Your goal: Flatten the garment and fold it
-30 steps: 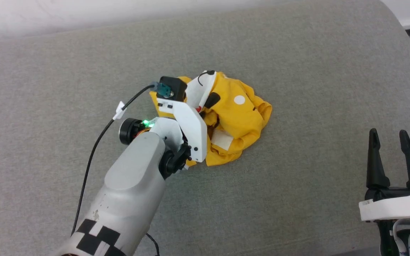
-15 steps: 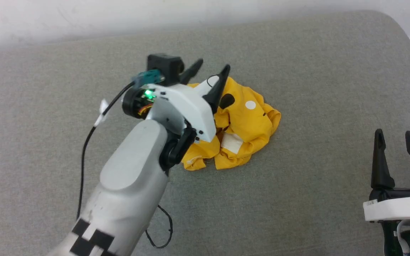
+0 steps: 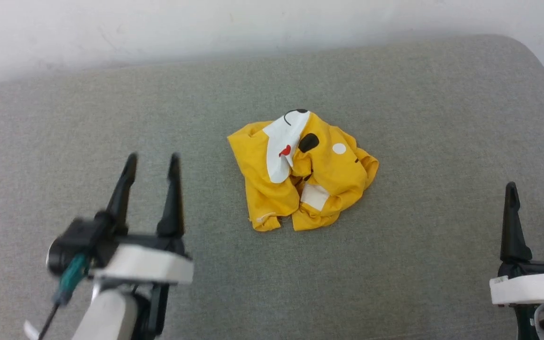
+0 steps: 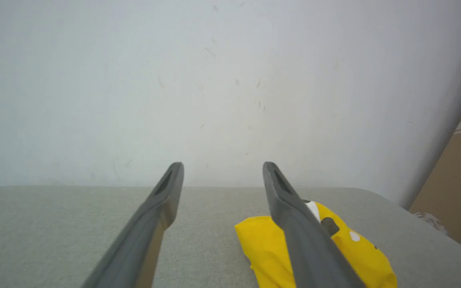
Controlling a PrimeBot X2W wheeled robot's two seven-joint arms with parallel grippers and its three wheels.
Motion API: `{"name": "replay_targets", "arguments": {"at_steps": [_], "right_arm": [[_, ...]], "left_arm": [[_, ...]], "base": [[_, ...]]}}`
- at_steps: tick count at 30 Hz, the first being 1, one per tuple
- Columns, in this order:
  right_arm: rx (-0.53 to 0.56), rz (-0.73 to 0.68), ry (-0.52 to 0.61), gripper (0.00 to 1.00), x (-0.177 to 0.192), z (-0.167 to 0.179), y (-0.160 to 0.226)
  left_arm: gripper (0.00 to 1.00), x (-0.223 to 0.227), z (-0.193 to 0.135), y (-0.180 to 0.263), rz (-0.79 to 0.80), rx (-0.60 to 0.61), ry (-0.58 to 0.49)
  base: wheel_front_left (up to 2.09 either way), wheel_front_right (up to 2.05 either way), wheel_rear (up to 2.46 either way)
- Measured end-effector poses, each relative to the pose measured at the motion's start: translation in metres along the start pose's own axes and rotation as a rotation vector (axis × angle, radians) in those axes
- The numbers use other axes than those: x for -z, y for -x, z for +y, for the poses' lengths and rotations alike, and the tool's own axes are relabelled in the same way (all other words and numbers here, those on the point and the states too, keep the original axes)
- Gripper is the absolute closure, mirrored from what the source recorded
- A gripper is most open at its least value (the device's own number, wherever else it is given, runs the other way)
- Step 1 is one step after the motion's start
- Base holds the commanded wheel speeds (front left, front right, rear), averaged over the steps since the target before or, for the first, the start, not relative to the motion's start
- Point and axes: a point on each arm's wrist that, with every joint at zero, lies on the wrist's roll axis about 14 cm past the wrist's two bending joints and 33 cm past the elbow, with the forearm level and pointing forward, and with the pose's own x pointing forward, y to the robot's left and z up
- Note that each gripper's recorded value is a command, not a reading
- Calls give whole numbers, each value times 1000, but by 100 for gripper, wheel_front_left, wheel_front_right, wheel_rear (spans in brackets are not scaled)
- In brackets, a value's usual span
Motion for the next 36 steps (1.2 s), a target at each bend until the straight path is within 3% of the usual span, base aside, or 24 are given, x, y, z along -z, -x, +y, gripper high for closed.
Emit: {"name": "replay_targets", "arguments": {"at_steps": [8,20,29,36], "right_arm": [[-9,15,-5,0,3,2,8],[-124,41,-10,0,14,41,0],[-247,110,19,0,9,92,-57],[-292,285,89,0,27,94,-99]], "left_arm": [[0,18,33,70,86,-177,-69],[0,-3,48,92,30,-249,-75],[0,11,52,92,69,-252,-65],[0,23,58,82,95,-255,-58]], "base": [[0,0,0],[0,0,0],[0,0,0],[0,0,0]]}}
